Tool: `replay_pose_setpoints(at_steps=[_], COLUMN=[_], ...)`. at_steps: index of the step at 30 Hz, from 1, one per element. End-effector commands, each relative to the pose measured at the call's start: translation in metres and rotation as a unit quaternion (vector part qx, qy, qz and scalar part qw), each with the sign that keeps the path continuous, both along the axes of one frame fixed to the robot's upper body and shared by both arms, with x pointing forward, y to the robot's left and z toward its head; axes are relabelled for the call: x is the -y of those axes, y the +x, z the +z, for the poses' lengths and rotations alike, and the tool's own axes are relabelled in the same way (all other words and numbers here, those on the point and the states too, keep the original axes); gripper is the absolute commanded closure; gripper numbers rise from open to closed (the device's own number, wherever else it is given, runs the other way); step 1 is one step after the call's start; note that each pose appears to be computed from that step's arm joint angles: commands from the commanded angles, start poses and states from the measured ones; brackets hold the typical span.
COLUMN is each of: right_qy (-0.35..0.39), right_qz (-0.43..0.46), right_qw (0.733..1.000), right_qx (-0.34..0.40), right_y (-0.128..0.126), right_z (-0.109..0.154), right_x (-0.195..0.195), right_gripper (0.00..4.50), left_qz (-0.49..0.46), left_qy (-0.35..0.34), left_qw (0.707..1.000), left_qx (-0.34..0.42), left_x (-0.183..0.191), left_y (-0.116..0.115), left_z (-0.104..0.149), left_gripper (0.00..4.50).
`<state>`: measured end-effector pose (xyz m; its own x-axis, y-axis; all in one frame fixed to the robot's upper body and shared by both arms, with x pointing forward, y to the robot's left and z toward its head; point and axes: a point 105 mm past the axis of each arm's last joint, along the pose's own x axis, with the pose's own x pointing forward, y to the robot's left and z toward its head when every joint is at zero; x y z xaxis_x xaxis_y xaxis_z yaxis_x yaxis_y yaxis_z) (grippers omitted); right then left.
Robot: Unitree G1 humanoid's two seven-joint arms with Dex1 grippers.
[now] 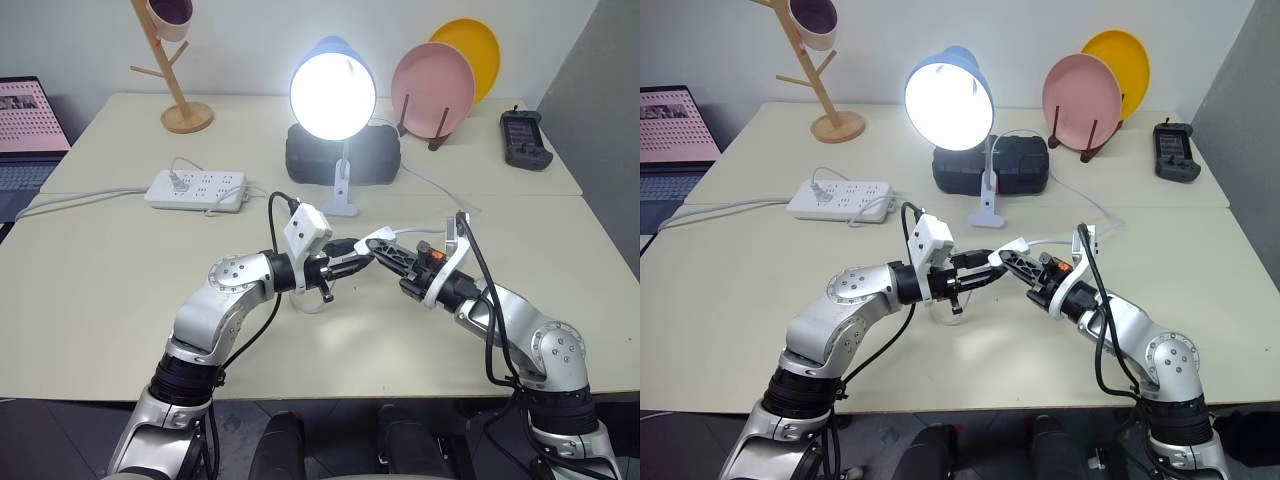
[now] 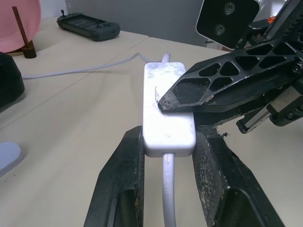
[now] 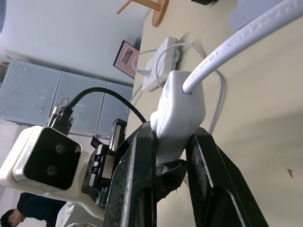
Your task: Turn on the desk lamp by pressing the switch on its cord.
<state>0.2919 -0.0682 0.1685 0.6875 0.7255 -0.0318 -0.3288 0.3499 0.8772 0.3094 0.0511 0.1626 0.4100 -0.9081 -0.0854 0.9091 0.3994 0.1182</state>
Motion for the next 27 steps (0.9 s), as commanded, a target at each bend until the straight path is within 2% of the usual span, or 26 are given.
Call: replay_pose_setpoints(at_steps=[1,3,7,12,15,18,23,27], right_qy=[-0.012,0.003,0.008,-0.001,-0.052,-0.105,-0.150,-0.137], right_qz=[0.000,0.007,0.014,0.028,0.053,0.067,0.043,0.034], right_qw=[1.000,1.000,1.000,0.999,0.996,0.989,0.983,0.988], right_qx=[0.016,0.022,0.025,0.032,0.055,0.076,0.093,0.065], right_y=[-0.001,-0.003,-0.005,-0.011,-0.027,-0.035,-0.032,-0.033], right_z=[0.005,0.010,0.013,0.014,0.010,0.007,0.009,-0.001], right_x=[0.000,-0.001,-0.001,0.002,0.018,0.030,0.051,0.056], right_gripper=[4.02,3.31,2.50,1.22,0.53,0.05,0.05,0.05], left_qz=[-0.014,-0.015,-0.018,-0.024,-0.031,-0.043,-0.074,-0.078], left_qy=[-0.007,-0.006,-0.001,0.018,0.041,0.060,0.106,0.134], left_qw=[0.999,0.999,0.999,0.999,0.998,0.997,0.992,0.988], left_qx=[0.027,0.028,0.028,0.029,0.031,0.029,0.013,-0.001], left_x=[0.004,0.004,0.004,-0.001,-0.010,-0.014,-0.021,-0.023], left_y=[-0.004,-0.004,-0.003,0.002,0.008,0.010,0.010,0.014], left_z=[0.015,0.014,0.014,0.014,0.014,0.012,-0.008,-0.035], left_gripper=[3.44,3.44,3.44,3.44,3.44,3.44,3.44,3.44])
